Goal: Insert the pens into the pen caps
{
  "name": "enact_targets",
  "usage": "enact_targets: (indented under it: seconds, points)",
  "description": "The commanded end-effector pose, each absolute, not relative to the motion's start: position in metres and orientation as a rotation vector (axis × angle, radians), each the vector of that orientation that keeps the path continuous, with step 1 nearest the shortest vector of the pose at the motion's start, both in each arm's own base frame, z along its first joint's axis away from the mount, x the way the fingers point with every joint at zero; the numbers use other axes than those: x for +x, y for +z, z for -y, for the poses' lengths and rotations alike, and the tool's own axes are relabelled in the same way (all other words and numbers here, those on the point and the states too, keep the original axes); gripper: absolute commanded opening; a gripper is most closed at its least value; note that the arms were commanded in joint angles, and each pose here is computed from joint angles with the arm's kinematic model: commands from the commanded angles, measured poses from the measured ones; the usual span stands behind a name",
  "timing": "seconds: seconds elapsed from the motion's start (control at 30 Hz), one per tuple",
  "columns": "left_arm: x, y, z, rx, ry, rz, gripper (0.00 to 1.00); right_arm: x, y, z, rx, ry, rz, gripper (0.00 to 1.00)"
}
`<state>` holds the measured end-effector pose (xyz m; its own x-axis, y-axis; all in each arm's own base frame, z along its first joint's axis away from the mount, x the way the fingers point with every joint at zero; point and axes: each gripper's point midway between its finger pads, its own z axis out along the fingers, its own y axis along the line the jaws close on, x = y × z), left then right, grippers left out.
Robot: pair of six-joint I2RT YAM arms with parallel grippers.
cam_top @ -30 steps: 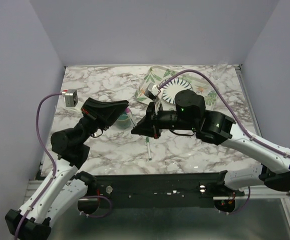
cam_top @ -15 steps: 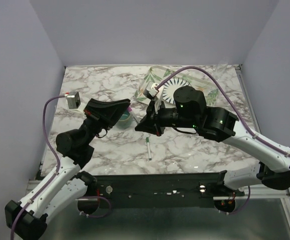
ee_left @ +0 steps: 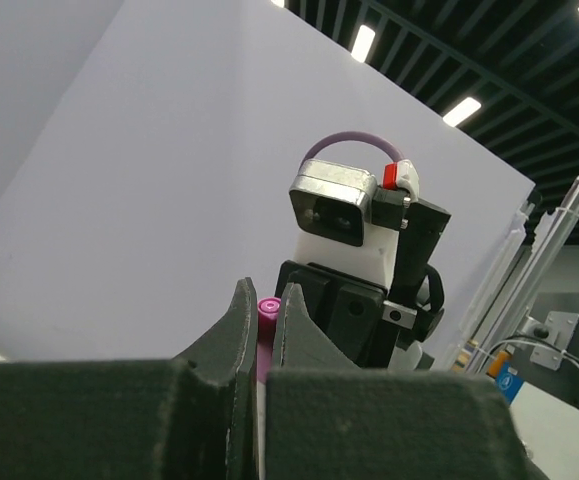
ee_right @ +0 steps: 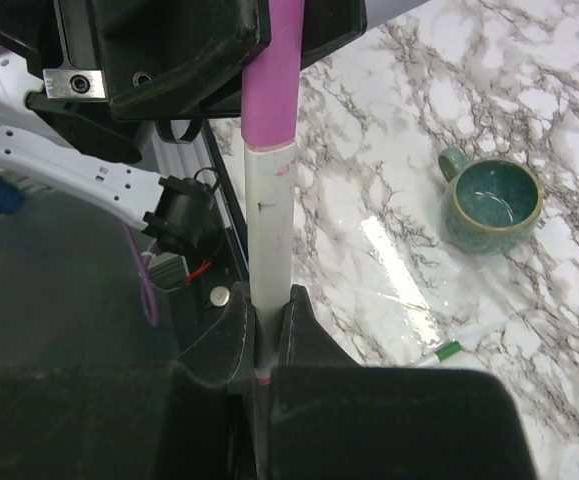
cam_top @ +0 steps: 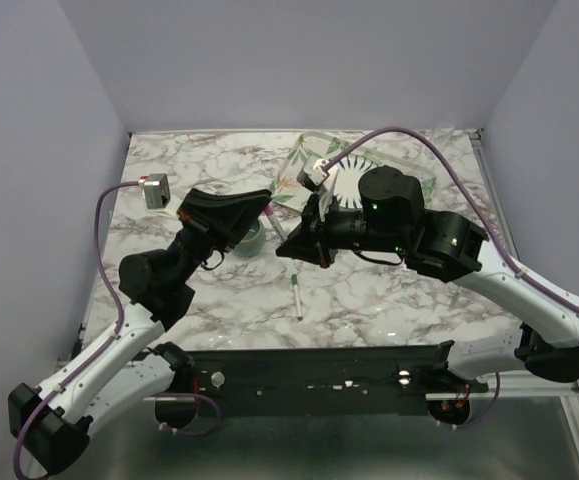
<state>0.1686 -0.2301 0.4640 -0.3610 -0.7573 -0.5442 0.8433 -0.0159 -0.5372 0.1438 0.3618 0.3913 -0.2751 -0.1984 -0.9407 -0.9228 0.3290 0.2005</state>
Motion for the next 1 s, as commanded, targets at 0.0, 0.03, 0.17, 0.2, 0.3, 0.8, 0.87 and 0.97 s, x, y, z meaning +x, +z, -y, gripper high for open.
enact_targets:
  seconds: [0.0,0.03,0.17,0.2,0.3,0.8,0.87,0.97]
  points:
    - [0.134,0.335,0.292,0.421,-1.744,-1.591,0.00,0.166,0.645,-0.328,-0.538,1.066,-0.877,0.01]
    - [0.135,0.335,0.291,0.419,-1.730,-1.591,0.00,0.166,0.642,-0.328,-0.538,1.061,-0.861,0.01]
    - [0.144,0.320,0.290,0.378,-1.643,-1.693,0.00,0.172,0.651,-0.320,-0.555,0.959,-0.856,0.01]
    - [0.144,0.317,0.289,0.389,-1.623,-1.707,0.00,0.173,0.649,-0.321,-0.565,0.943,-0.857,0.01]
    - [0.144,0.320,0.288,0.386,-1.627,-1.678,0.00,0.179,0.640,-0.324,-0.585,0.895,-0.860,0.01]
    - [0.122,0.305,0.288,0.573,-1.600,-1.683,0.00,0.171,0.652,-0.314,-0.561,1.230,-0.831,0.01]
    - [0.118,0.294,0.291,0.583,-1.645,-1.692,0.00,0.163,0.643,-0.322,-0.605,1.294,-0.830,0.01]
    - [0.109,0.294,0.293,0.581,-1.751,-1.659,0.00,0.159,0.628,-0.331,-0.638,1.354,-0.840,0.01]
